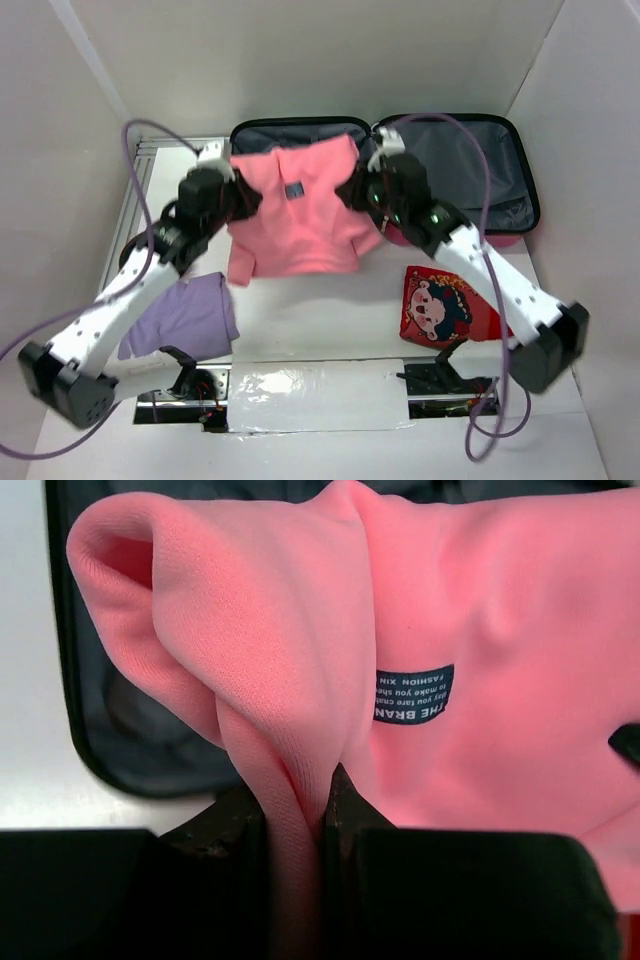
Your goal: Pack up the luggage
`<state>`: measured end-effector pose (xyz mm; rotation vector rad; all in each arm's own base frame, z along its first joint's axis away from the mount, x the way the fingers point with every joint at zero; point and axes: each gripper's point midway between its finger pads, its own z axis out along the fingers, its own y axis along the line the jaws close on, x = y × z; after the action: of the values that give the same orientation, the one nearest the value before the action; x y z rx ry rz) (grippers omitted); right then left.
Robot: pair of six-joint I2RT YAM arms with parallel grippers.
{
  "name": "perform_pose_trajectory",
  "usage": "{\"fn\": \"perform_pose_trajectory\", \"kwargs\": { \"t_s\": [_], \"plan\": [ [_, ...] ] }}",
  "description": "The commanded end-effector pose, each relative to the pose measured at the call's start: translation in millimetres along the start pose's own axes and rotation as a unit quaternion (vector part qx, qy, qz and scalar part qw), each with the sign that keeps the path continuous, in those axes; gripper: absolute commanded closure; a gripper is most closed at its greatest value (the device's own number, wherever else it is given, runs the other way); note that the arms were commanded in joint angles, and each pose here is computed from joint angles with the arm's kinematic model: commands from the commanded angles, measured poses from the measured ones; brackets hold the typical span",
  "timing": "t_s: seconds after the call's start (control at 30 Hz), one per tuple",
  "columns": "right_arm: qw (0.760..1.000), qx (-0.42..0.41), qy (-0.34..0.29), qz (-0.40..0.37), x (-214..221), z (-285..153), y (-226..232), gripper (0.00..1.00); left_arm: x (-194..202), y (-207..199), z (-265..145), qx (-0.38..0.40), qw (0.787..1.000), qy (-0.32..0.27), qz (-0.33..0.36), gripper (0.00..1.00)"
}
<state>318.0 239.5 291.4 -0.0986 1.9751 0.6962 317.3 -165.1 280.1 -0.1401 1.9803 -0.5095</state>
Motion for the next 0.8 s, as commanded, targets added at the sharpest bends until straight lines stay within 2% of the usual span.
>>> {"fn": "perform_pose_trajectory", "kwargs": {
  "t_s": [0.0, 0.03, 0.07, 0.1, 0.17, 0.2, 0.23, 0.3, 0.4, 0.47, 0.5, 0.53, 0.6, 0.63, 0.77],
  "plan": [
    [0.995, -0.015, -0.085, -0.042, -85, 33, 14, 1.00, -75, -18, 24, 0.022, 0.997, -0.066, 0.019, 1.00],
    [0.993, -0.029, -0.105, -0.043, -118, 34, 16, 1.00, -100, -26, 25, 0.030, 0.996, -0.083, 0.015, 1.00],
    [0.996, -0.019, -0.080, -0.040, -111, 62, 2, 1.00, -111, -20, 34, 0.026, 0.996, -0.085, 0.016, 1.00],
    [0.996, -0.016, -0.080, -0.040, -122, 71, -14, 1.00, -119, -17, 56, 0.020, 0.996, -0.080, 0.020, 1.00],
    [0.995, -0.022, -0.092, -0.038, -143, 85, -26, 1.00, -129, -7, 79, 0.014, 0.997, -0.076, 0.015, 1.00],
    [0.996, -0.019, -0.075, -0.033, -135, 109, -44, 1.00, -136, 4, 92, 0.012, 0.997, -0.075, 0.010, 1.00],
    [0.996, -0.015, -0.085, -0.025, -145, 116, -63, 1.00, -133, 14, 118, 0.002, 0.998, -0.061, 0.007, 1.00],
    [0.995, -0.032, -0.088, -0.026, -157, 131, -70, 1.00, -141, 32, 143, -0.001, 0.998, -0.064, -0.004, 1.00],
    [0.998, -0.025, -0.048, -0.032, -135, 192, -107, 1.00, -133, 46, 190, 0.014, 0.999, -0.039, -0.009, 1.00],
    [0.999, -0.011, -0.026, -0.043, -126, 210, -125, 1.00, -139, 44, 207, 0.021, 0.999, -0.042, -0.008, 1.00],
    [0.998, -0.021, -0.036, -0.047, -138, 215, -119, 1.00, -121, 56, 230, 0.012, 1.000, -0.022, -0.011, 1.00],
    [0.999, -0.010, -0.015, -0.042, -119, 234, -140, 1.00, -120, 64, 238, 0.005, 1.000, -0.020, -0.014, 1.00],
    [0.999, -0.011, -0.007, -0.032, -111, 245, -152, 1.00, -117, 68, 252, 0.005, 1.000, -0.019, -0.014, 1.00],
    [1.000, -0.003, -0.001, -0.023, -101, 254, -168, 1.00, -99, 86, 267, -0.009, 1.000, -0.001, -0.025, 1.00],
    [1.000, 0.018, 0.009, 0.001, -82, 265, -195, 1.00, -95, 104, 289, -0.011, 0.999, 0.003, -0.035, 1.00]
  ]
}}
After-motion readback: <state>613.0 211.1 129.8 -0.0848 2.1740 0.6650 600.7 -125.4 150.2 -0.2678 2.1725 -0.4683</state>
